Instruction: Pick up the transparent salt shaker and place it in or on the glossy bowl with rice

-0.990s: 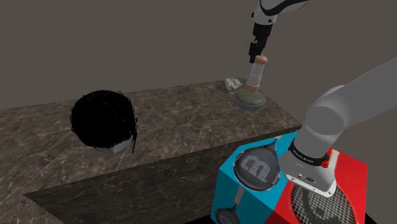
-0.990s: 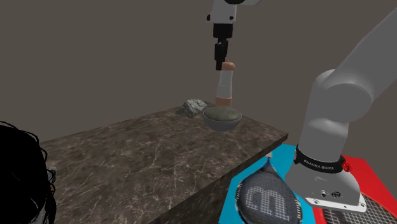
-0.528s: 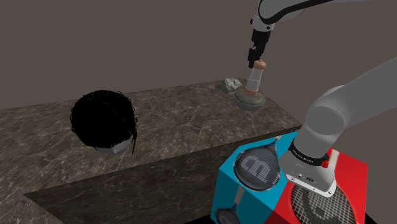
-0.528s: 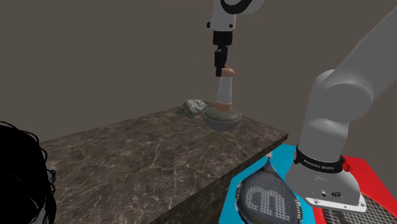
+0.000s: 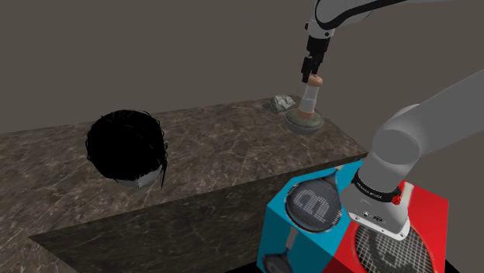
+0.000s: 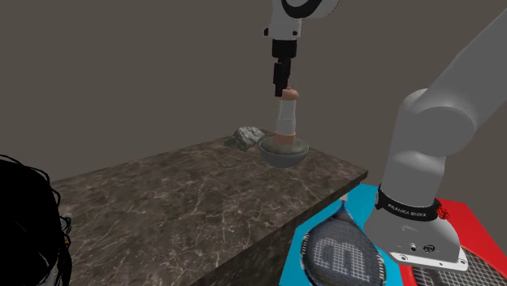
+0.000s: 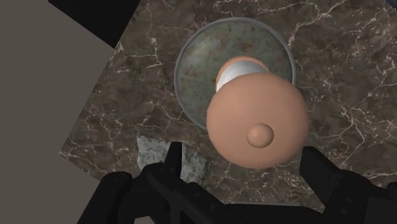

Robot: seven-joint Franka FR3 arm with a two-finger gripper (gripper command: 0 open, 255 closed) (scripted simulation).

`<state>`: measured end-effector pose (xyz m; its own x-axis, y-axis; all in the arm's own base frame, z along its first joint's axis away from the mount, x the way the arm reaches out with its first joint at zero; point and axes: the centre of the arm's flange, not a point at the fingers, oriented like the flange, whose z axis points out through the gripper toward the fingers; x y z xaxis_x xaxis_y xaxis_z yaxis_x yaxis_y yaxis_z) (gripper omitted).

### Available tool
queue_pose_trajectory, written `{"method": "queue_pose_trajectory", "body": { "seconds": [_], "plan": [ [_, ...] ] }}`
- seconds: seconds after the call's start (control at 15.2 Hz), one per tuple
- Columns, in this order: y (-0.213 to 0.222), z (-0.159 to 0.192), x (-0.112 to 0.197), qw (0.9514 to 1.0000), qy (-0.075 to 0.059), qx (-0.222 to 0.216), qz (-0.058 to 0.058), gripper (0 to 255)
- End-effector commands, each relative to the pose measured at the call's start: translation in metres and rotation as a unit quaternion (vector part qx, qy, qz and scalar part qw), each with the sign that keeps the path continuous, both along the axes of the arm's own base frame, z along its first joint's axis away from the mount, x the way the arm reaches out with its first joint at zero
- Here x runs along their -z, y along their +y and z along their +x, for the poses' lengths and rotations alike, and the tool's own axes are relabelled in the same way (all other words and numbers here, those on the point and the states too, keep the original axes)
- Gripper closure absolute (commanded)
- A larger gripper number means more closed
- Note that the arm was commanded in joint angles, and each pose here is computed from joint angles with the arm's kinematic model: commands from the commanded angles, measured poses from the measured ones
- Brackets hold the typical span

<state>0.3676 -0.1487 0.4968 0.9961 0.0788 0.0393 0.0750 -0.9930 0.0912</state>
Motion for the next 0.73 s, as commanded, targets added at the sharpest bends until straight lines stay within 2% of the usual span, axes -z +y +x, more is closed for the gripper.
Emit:
{"method": "queue_pose_trajectory", "body": {
  "seconds": [0.0,0.07,0.33,0.66],
  "plan": [
    [0.0,0.0,0.0,1.0,0.0,0.0,0.0,0],
    [0.0,0.0,0.0,1.0,0.0,0.0,0.0,0],
    [0.004,-0.002,-0.05,1.0,0.0,0.0,0.0,0],
    [0.004,-0.002,-0.05,1.0,0.0,0.0,0.0,0]
  ]
}}
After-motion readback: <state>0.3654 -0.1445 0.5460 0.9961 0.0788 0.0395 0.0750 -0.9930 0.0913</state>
